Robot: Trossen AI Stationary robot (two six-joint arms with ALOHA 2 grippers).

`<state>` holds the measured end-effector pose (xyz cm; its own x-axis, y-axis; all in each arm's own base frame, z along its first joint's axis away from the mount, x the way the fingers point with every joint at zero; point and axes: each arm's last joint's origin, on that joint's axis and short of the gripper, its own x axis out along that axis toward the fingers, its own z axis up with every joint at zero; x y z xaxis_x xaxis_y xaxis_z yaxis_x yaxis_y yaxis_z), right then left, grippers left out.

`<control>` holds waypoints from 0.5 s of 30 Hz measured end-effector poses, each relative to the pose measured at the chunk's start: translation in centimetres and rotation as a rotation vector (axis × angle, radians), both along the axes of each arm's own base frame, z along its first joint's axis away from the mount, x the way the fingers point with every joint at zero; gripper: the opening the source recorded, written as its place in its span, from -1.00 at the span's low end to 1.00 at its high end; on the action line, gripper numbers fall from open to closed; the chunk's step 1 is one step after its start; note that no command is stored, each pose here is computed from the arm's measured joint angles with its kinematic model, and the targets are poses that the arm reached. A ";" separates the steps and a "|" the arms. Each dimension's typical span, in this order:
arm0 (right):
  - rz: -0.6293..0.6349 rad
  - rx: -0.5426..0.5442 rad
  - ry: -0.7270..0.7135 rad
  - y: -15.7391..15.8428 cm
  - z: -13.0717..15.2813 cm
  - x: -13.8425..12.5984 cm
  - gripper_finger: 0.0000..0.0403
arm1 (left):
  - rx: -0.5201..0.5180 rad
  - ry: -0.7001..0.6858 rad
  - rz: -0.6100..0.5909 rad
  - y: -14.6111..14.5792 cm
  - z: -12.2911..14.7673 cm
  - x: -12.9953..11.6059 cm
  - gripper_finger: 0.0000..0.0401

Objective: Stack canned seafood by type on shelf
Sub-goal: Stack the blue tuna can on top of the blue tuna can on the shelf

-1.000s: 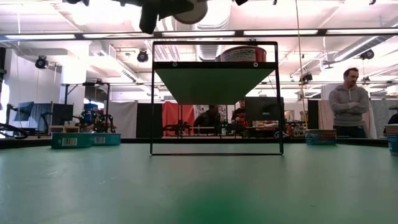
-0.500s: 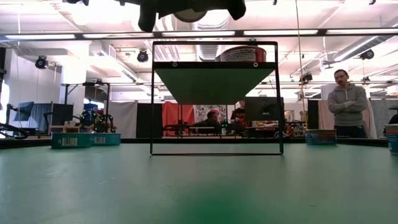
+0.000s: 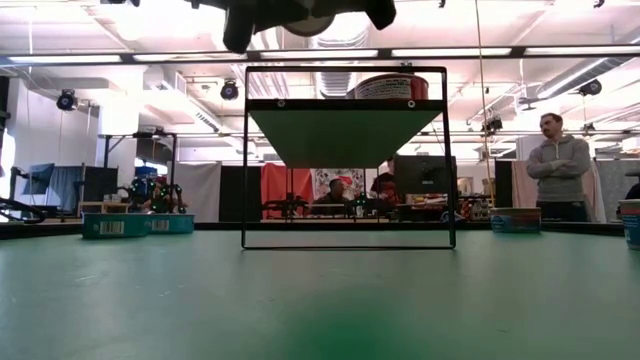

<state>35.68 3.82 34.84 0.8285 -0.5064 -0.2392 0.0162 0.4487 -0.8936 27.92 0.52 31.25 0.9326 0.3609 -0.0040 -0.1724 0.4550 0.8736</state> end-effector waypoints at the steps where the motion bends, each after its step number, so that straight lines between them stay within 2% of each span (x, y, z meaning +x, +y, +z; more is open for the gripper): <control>1: 0.000 0.003 -0.005 0.0 0.1 0.0 -0.35 | 0.000 0.002 0.011 0.1 0.0 0.0 -0.21; 7: -0.003 0.005 -0.013 0.1 0.2 -0.1 -0.35 | 0.014 -0.004 0.054 0.2 0.1 -0.1 0.05; 10: -0.073 -0.024 -0.002 -0.1 0.2 -0.2 -0.35 | 0.060 0.029 0.127 0.4 0.0 -0.3 0.16; 15: -0.135 -0.037 0.011 -0.5 0.0 -0.4 -0.35 | 0.048 0.007 0.203 0.7 0.7 -1.0 0.21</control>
